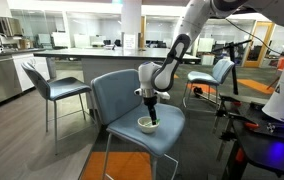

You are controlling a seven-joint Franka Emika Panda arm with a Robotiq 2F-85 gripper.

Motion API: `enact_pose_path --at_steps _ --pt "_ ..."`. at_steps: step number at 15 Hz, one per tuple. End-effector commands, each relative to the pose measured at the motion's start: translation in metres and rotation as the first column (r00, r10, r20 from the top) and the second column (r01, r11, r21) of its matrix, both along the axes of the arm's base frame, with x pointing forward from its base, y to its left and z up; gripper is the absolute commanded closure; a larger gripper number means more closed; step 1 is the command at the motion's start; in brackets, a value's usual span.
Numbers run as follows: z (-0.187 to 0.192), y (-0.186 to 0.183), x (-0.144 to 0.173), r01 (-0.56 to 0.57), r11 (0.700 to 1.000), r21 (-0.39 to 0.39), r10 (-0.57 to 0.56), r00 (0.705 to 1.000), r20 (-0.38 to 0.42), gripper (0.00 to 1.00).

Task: Remove the marker from the bowl and put it on the chair

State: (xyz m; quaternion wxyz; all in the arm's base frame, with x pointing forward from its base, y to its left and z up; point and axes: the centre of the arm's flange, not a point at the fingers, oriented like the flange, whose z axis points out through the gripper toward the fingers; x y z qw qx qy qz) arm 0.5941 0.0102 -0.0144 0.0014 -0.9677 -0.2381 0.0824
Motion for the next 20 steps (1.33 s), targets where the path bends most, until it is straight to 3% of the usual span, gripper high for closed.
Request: enact_pose_path --at_steps 1,6,8,10,20 --pt "-0.006 -0.008 0.016 -0.032 0.999 -0.012 0.032 0.999 -0.035 0.0" --pt "-0.028 -0.01 0.017 -0.042 0.999 -0.009 0.042 0.996 -0.08 0.0" --pt "-0.036 -0.008 0.017 -0.054 0.998 -0.018 0.052 0.995 -0.089 0.05" --pt "-0.039 -0.006 0.019 -0.067 0.997 -0.022 0.065 0.994 -0.09 0.29" --pt "-0.028 -0.003 0.023 -0.079 0.996 -0.05 0.075 0.995 -0.071 1.0"
